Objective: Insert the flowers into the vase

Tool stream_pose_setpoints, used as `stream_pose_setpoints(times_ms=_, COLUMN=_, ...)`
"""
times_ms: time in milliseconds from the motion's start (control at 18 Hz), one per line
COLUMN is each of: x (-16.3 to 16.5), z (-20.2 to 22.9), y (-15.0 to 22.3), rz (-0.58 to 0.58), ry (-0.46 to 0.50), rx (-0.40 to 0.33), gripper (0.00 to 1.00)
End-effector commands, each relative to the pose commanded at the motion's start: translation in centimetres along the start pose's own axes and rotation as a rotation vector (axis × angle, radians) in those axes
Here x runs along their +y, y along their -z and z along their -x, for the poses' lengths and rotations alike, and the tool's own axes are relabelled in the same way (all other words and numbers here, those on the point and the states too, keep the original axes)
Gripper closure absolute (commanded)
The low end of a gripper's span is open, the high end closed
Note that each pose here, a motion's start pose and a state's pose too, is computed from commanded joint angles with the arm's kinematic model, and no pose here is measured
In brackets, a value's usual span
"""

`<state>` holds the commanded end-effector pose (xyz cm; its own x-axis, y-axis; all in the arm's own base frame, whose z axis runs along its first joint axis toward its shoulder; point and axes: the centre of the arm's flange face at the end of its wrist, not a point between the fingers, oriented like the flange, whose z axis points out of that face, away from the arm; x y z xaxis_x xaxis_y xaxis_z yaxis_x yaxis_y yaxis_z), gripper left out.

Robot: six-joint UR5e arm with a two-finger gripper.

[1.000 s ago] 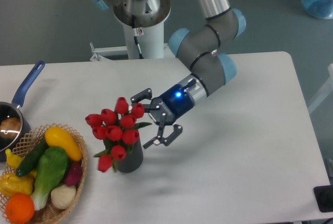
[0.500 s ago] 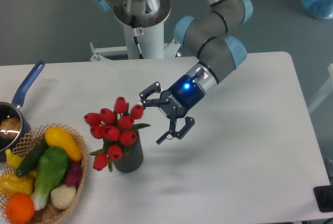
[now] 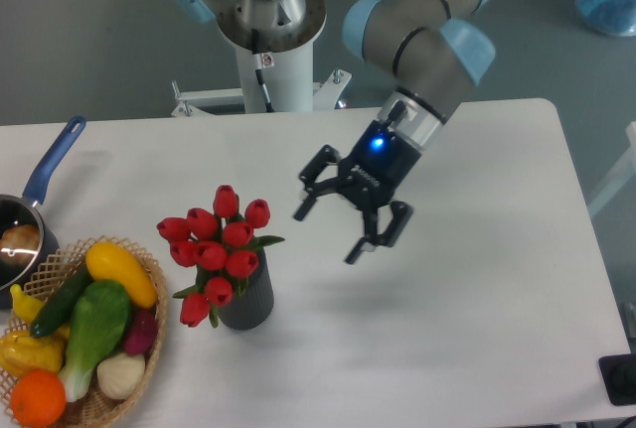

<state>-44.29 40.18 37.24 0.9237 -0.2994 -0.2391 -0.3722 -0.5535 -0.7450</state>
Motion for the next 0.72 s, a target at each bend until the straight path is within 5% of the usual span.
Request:
stream_pose_setpoints(times_ms=500, x=4.5, z=5.9, y=7.9, rz=0.56, ry=-0.005, rx=-0.197, gripper=0.0)
stream_pose_setpoints(times_ms=722, x=6.5, z=6.2, y=13.4, rz=0.717, ry=0.022, rx=-0.27, gripper=0.0)
